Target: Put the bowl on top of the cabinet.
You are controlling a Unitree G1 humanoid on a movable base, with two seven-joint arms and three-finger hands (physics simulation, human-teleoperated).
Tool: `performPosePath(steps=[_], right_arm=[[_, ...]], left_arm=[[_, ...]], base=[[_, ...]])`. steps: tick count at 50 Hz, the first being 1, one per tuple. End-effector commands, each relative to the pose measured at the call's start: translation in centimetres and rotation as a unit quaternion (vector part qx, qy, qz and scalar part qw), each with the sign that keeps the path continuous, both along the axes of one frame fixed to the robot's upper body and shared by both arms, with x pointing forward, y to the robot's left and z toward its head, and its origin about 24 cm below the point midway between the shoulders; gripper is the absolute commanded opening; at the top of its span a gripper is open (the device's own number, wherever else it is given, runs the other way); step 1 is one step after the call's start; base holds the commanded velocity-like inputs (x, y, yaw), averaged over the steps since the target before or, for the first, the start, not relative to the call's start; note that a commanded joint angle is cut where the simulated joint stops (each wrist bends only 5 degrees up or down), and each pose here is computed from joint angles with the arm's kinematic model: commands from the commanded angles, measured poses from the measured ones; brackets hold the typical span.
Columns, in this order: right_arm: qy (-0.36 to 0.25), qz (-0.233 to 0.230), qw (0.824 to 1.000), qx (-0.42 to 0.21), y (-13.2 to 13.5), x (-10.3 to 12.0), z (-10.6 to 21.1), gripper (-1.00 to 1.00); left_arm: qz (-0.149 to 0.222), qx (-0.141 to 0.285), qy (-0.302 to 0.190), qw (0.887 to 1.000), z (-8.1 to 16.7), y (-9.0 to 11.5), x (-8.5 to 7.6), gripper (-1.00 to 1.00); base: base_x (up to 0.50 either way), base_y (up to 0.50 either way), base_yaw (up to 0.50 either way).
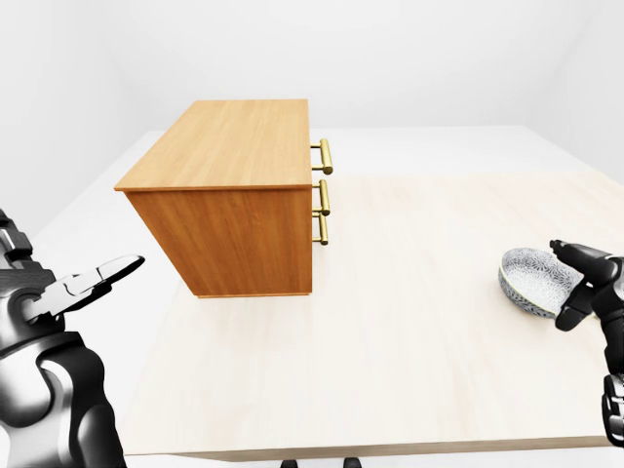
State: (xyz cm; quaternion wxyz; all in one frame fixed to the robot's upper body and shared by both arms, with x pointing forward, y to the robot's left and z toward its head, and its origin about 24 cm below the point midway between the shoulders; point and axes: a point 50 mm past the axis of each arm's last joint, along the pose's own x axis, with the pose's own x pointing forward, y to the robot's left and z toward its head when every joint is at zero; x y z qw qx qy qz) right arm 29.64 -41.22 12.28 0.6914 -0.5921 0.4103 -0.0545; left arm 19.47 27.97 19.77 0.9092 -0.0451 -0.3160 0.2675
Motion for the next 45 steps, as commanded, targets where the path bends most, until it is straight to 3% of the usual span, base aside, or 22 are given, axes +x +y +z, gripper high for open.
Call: performPosePath(steps=[1, 45], right_arm=[[0.011, -0.002, 1.0, 0.011, 0.3, -0.2, -1.5, 1.0], [0.043, -0.006, 0.998, 0.035, 1.6, -0.9, -6.1, 1.0]], left_arm=[[0.0, 0.0, 0.001, 1.0, 0.0, 0.0, 0.0, 1.0], [0.0, 0.0, -0.001, 1.0, 0.0, 0.0, 0.0, 1.0]], base=[[0.0, 0.0, 0.0], [0.0, 0.0, 0.0]])
